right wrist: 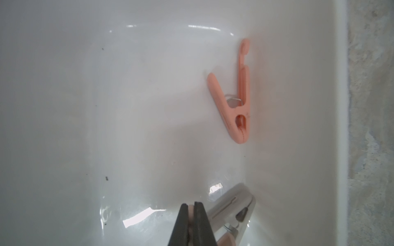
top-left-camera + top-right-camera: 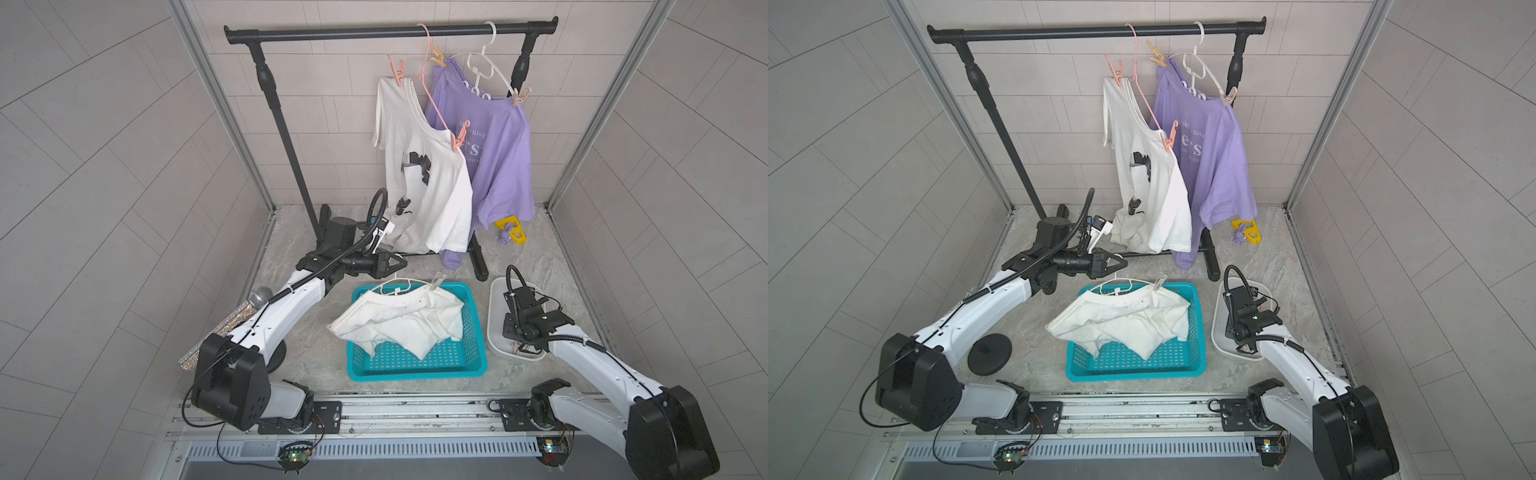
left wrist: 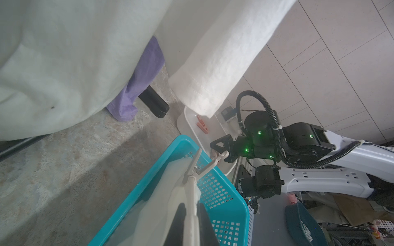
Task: Use clothespins to secure the t-shirt on both sides of the hanger
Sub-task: Adjust the clothespin in the storage box.
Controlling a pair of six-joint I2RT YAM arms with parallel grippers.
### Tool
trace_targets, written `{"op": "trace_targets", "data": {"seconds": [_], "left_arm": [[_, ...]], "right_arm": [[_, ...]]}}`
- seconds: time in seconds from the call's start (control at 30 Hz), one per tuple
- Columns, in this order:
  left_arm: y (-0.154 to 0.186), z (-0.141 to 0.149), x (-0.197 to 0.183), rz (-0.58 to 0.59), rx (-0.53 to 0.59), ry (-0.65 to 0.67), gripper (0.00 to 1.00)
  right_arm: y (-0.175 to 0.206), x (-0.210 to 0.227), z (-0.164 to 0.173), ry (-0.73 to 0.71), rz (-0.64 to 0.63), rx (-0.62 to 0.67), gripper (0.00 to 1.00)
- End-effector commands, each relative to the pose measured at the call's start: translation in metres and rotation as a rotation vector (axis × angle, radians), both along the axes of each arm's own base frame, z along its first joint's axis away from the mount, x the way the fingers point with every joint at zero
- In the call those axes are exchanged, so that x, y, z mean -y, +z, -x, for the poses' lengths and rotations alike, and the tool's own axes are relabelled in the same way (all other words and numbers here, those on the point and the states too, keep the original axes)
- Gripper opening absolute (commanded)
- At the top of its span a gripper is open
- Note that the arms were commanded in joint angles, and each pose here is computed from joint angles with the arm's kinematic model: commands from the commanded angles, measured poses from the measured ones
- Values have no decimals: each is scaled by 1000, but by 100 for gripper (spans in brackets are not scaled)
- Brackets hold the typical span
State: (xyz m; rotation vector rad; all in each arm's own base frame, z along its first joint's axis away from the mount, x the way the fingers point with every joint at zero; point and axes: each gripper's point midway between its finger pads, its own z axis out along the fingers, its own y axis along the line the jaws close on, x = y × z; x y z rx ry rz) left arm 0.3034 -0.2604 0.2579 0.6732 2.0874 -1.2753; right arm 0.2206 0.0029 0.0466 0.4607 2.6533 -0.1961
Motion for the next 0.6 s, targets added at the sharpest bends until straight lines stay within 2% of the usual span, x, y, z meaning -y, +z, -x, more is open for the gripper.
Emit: {"op": "trace_targets", "data": {"seconds": [0.0,0.23,0.57], "left_arm": [[11,7,2,20,44,-26,0],[11,7,1,18,43,-27,0],[11,8,2,18,44,-30,0]], "right_arm": [[10,-4,-17,26,8,21,5],[15,-14,-48,61,-10,1,4],[2,-21,-75,127,-9,-87,0]]}}
